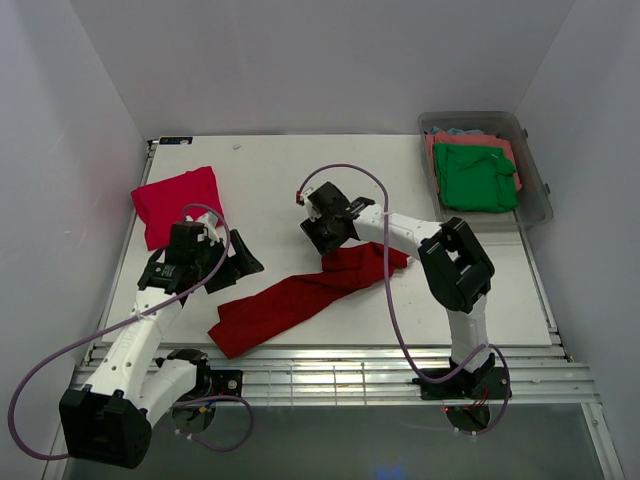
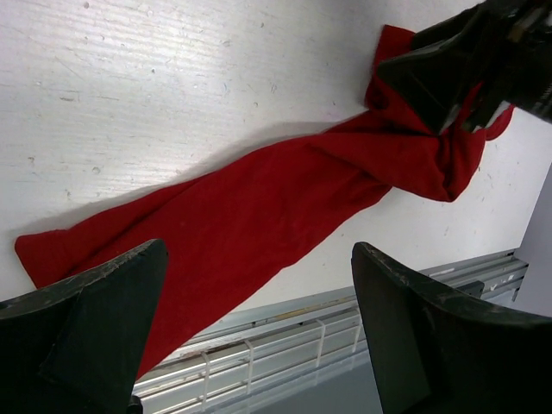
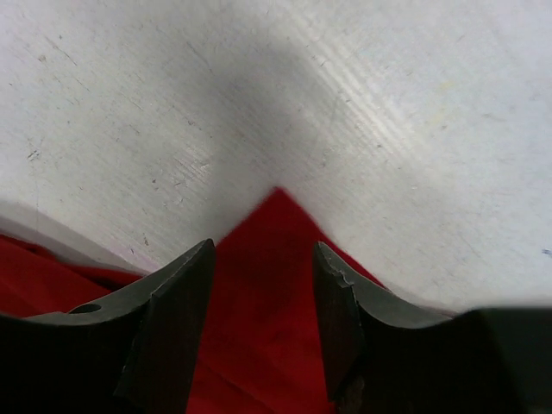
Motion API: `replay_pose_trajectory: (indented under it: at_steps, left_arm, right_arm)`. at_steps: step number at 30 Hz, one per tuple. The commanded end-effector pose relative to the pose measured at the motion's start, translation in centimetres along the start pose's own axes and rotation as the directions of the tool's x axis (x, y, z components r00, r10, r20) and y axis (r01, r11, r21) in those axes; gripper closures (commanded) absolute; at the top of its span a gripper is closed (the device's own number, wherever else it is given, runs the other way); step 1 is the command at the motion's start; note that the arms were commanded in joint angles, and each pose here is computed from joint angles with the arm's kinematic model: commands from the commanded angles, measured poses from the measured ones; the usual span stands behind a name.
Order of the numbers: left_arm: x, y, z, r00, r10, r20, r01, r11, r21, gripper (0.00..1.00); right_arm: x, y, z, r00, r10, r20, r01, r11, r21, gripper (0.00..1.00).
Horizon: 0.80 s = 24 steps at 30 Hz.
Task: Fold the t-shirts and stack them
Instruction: Flatten the tshirt out
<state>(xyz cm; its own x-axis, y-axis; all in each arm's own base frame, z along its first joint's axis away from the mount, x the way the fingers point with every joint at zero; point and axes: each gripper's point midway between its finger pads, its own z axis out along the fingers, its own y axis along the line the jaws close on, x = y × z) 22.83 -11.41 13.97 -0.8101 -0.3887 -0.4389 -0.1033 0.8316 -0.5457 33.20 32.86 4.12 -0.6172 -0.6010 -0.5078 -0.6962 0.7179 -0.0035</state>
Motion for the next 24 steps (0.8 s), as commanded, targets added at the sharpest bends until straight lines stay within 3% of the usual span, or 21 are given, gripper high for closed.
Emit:
replay_pose_trajectory:
  at_steps: [1, 6, 24]
  left_arm:
    - [0.9, 0.0, 0.0, 1.000, -0.009, -0.018, 0.010, 1.000, 0.016, 0.02]
    - [0.7, -0.2, -0.1, 1.000, -0.003, -0.009, 0.003, 1.000, 0.023, 0.02]
    - [0.6, -0.4, -0.5, 1.000, 0.002, -0.002, -0.002, 0.999, 0.032, 0.02]
  right_arm:
    - [-4.0, -1.1, -3.9, 0.991, -0.038, 0.132, 0.030, 0.998, 0.059, 0.45]
    - [-3.9, -1.4, -4.5, 0.991, -0.030, 0.132, 0.020, 0.997, 0.076, 0.44]
    - [0.4, 0.0, 1.1, 1.000, -0.018, -0.014, 0.018, 1.000, -0.003, 0.45]
